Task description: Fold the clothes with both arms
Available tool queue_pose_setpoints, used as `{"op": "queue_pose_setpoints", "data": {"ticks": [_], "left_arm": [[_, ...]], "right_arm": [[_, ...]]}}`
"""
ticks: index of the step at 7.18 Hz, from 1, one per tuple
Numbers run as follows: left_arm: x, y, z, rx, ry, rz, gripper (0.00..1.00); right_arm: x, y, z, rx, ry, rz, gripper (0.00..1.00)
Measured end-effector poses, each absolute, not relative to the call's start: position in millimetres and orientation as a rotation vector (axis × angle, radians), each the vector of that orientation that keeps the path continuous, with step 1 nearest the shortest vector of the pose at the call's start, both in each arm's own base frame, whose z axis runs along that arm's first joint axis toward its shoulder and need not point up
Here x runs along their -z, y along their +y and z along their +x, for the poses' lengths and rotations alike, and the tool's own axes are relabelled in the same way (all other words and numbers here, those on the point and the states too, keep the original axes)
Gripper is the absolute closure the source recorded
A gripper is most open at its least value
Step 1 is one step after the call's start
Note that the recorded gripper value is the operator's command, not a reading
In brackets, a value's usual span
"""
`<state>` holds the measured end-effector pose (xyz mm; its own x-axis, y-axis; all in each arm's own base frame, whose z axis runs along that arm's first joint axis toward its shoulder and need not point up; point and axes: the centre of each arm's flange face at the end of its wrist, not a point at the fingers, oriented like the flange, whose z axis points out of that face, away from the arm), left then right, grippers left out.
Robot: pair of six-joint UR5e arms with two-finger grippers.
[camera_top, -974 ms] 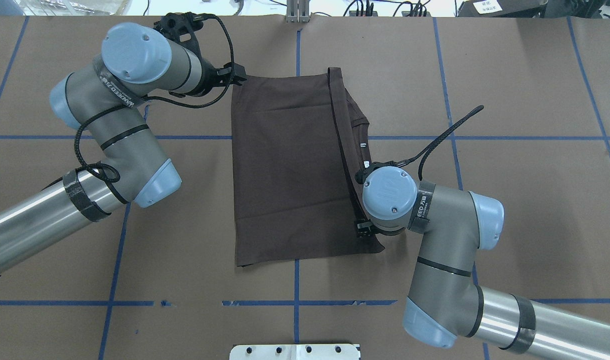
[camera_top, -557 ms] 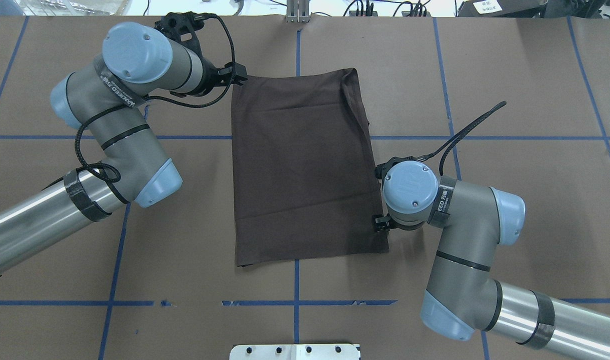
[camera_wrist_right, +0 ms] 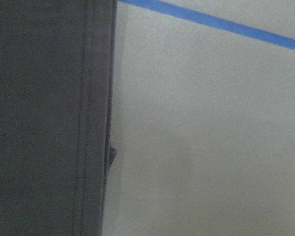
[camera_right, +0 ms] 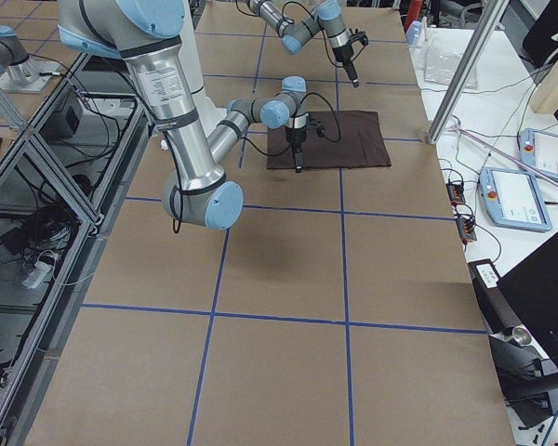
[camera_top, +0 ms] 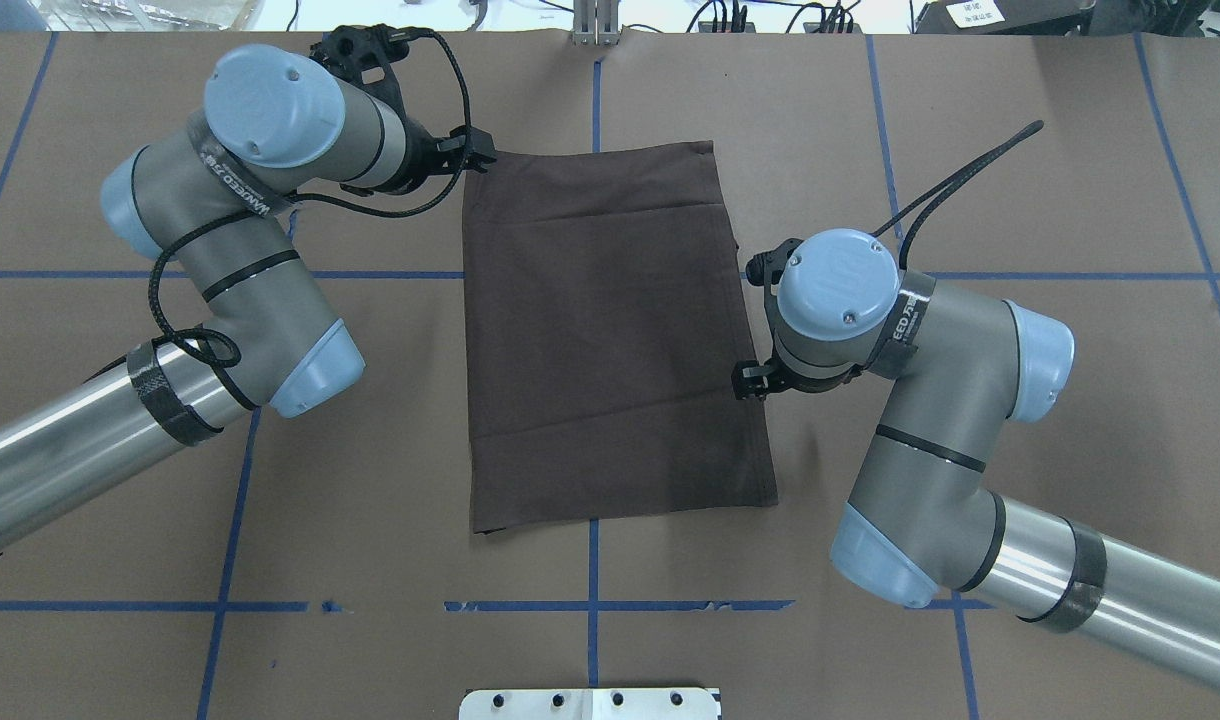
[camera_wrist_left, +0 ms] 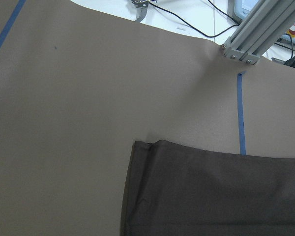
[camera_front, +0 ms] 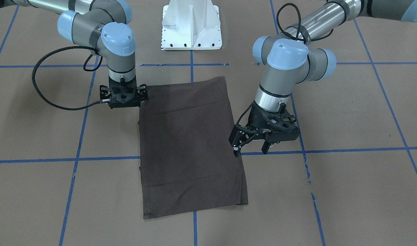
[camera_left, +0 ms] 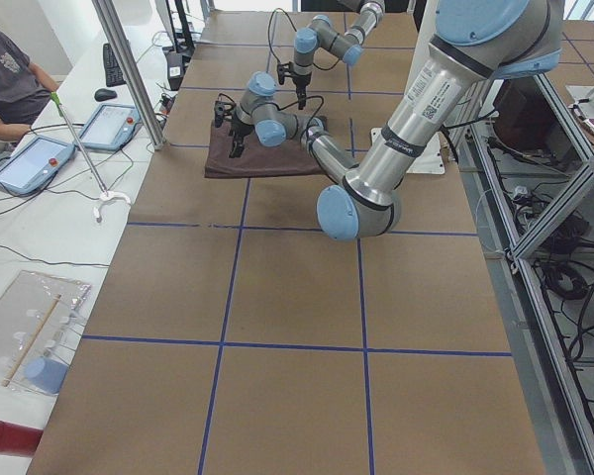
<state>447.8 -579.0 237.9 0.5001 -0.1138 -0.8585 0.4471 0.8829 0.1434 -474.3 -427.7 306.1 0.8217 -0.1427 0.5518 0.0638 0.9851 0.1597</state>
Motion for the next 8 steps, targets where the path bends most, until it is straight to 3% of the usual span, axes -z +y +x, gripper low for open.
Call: {"op": "queue_pose_setpoints", "data": {"ticks": [2,8], "left_arm": [[-254,-543,459,0.335,1.046,0.214,0.00],[-262,-341,540,0.591,1.002,-0.149,0.03]], "right_arm": [[-278,-436,-460,0.110,-0.722,0.161,0.00],[-263,-433,-448,0.112,-0.801,0.192,0.00]]}}
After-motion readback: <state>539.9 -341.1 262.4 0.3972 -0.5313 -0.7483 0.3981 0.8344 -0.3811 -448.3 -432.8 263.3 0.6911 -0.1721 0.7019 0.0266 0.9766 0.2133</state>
